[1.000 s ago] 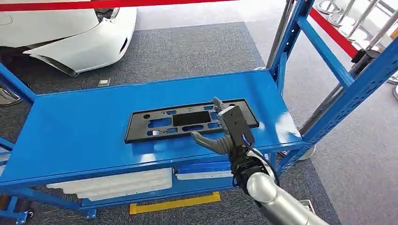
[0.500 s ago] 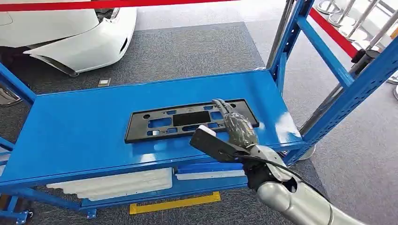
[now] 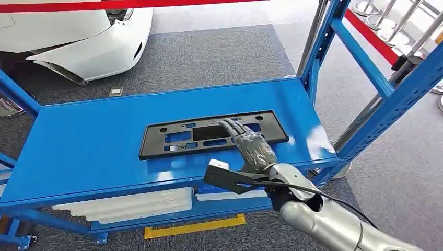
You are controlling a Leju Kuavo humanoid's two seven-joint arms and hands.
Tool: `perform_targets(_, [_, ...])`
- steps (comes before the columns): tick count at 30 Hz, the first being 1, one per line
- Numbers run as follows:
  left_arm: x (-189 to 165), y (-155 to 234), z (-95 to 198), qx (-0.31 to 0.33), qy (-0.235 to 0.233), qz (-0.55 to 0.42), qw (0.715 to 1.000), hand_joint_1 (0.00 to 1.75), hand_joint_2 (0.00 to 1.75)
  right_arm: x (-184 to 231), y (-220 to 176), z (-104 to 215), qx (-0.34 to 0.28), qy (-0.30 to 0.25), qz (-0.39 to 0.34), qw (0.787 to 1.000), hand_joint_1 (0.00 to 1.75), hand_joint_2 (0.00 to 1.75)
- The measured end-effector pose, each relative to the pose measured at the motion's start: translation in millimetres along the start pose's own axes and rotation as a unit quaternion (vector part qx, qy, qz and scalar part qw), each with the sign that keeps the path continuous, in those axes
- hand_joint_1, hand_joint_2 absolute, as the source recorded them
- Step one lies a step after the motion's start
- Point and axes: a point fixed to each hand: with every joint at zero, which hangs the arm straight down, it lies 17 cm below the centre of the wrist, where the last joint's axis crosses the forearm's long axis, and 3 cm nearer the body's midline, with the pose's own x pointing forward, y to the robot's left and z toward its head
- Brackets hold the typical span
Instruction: Take the parts from the cabinet and place them on the table.
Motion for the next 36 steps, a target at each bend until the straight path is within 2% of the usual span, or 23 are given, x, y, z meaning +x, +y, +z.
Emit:
perform_targets(9, [0.2, 0.3, 0.0, 0.000, 0.000, 0.000, 1.000, 0.00, 1.75, -9.4, 15.1, -1.2, 0.017, 0.009, 0.012, 1.000, 0.00, 1.75])
perform_targets(21, [0.3, 0.4, 0.0, 0.000, 0.000, 0.003, 1.000, 0.00, 1.75, -19.6, 25.0, -9.7, 0.036, -0.010, 0.054, 0.998, 0.00, 1.75])
perform_targets(36, [0.8, 1.3, -0.1, 0.003, 0.001, 0.014, 1.000, 0.00, 1.75, -86.7, 47.6, -7.7, 0.114, 0.056, 0.140, 0.982, 0.00, 1.75])
